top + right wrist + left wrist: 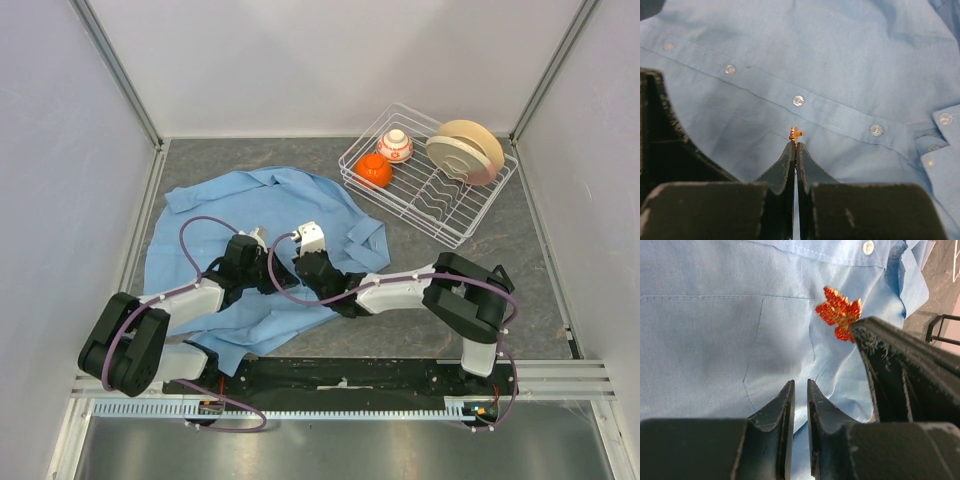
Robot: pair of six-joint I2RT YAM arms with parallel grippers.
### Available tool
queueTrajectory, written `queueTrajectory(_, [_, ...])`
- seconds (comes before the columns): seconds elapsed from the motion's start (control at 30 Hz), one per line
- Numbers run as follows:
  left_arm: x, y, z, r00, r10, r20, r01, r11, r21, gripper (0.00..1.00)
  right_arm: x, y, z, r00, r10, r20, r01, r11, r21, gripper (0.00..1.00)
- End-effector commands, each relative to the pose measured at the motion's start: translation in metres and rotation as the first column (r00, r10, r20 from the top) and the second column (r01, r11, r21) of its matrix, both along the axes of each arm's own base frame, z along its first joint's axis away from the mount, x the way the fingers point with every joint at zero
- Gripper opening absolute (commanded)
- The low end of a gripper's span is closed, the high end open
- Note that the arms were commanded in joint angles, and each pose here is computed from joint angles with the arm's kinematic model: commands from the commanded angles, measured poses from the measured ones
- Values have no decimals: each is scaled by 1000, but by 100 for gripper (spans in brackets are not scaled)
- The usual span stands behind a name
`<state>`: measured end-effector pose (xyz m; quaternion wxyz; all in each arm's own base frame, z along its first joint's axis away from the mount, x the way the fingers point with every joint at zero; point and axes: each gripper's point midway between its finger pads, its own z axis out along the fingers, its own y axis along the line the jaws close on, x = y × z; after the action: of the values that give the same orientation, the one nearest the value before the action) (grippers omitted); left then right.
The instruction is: Remove the brooch from the garment
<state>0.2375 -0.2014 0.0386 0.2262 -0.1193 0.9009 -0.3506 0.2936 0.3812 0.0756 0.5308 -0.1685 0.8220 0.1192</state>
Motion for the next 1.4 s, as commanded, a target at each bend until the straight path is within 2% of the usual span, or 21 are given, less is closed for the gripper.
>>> queueTrajectory(0.0, [6,-3,3,1000,21,23,-21,999,-27,21,5,-2,7,991,-87,100,81,995,58,3])
queueTrajectory(0.23, [4,-2,-1,1000,22,10,-22,999,-24,20,13,-4,20,973,-169,155,144,977,159,1])
queueTrajectory(0.43, [2,-1,-2,1000,23,10,-23,999,-23,20,12,6,50,973,-166,159,115,951,288,1])
queueTrajectory(0.57, [0,-4,9,1000,25,15,-24,998,-63,20,11,11,75,973,-148,176,77,932,353,1])
queueTrajectory(0.67, [0,-7,34,998,32,46,-26,994,-107,26,4,7,93,970,-109,216,20,925,379,1])
queueTrajectory(0.73, [-5,-3,43,999,36,36,-32,995,-97,32,-3,-1,107,964,-72,257,-34,922,386,1])
queueTrajectory(0.77, [2,-3,68,994,44,99,-31,992,-123,35,-5,-4,113,961,-54,272,-59,919,391,0])
queueTrajectory(0.83, [-7,4,75,995,44,85,-34,993,-109,42,-10,-10,129,953,-7,302,-120,909,399,0])
queueTrajectory(0.87, [-6,5,94,990,52,134,-35,991,-129,45,-11,-11,133,952,5,306,-132,908,398,0])
queueTrajectory(0.9, [-7,8,99,988,58,143,-39,991,-129,50,-12,-15,140,951,5,310,-135,907,400,0])
queueTrajectory(1.0, [-11,7,109,986,55,159,-30,987,-156,58,-9,-23,143,949,-15,314,-119,907,403,0])
queueTrajectory(1.23, [-11,-13,95,995,-22,98,44,973,-226,53,0,-24,136,967,-120,226,-10,865,501,0])
queueTrajectory(1.3, [-5,-16,87,995,-38,96,57,977,-207,49,0,-20,126,973,-117,198,0,860,510,0])
queueTrajectory(1.37, [-4,-12,61,999,-29,22,32,987,-156,45,0,-18,120,976,-114,186,3,860,511,0])
